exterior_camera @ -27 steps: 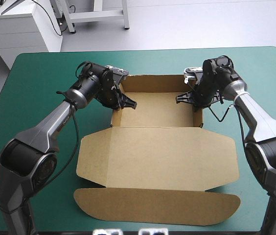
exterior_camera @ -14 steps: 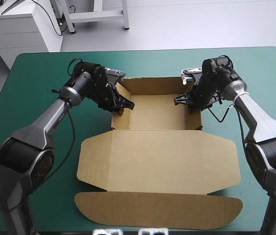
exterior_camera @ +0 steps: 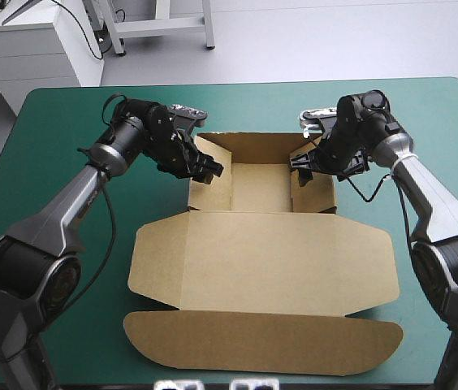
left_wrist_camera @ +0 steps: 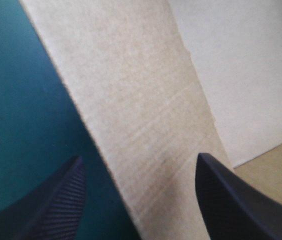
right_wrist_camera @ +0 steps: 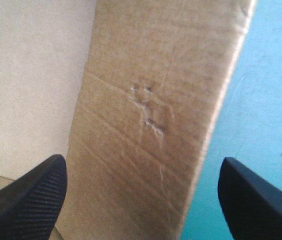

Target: Fold the box

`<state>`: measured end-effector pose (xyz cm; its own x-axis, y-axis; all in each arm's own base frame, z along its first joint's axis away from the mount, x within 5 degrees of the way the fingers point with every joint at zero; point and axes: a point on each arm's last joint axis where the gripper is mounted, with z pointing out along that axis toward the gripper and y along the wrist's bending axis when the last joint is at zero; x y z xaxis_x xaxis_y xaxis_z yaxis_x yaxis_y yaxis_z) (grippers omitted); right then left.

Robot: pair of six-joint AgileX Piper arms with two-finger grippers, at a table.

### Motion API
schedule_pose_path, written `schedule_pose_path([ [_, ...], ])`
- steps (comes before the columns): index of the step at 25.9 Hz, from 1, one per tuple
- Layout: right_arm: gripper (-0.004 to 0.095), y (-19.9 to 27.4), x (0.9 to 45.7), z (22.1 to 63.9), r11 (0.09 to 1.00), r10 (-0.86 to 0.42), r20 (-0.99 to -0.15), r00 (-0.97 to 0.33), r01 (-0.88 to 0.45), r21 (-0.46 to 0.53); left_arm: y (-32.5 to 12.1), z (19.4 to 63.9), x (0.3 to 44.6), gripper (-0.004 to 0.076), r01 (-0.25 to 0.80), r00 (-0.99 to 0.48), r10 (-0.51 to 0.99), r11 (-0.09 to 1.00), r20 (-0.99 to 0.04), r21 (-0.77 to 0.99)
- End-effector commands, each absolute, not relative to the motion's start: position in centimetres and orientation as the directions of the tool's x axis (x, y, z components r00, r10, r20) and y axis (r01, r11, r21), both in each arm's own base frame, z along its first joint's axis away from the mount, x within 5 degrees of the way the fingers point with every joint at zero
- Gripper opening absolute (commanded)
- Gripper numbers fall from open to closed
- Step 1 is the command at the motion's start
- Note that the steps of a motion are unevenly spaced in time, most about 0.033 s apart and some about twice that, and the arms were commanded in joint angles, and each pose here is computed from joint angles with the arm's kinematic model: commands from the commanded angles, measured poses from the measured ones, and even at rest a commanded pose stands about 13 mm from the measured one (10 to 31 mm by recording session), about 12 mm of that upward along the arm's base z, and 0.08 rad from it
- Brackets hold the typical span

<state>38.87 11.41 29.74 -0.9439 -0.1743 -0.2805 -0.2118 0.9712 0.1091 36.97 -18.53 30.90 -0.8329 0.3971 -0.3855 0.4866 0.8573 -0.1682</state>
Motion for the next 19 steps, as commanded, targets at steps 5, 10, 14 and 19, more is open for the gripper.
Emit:
schedule_pose_path([
  [5,0.0765,10.8,37.0,35.2,0.965,-0.170,-0.434,-0.885,-0.238,0.107,-15.0,43.2,29.5,0.0298,0.605,-0.629,0.444,0.795,-0.638,-0.043],
  [10,0.0721,10.8,37.2,35.2,0.964,-0.174,-0.449,-0.876,-0.246,0.105,-11.3,47.8,23.1,0.0092,0.636,-0.495,0.534,0.760,-0.685,0.132],
  [14,0.0718,10.9,37.3,35.2,0.964,-0.173,-0.456,-0.873,-0.246,0.105,-8.9,49.3,18.9,0.0028,0.599,-0.444,0.532,0.775,-0.721,0.203],
  [19,0.0714,10.8,37.3,35.2,0.963,-0.175,-0.455,-0.873,-0.248,0.104,-5.6,48.7,14.4,0.0021,0.503,-0.450,0.528,0.816,-0.720,0.285],
])
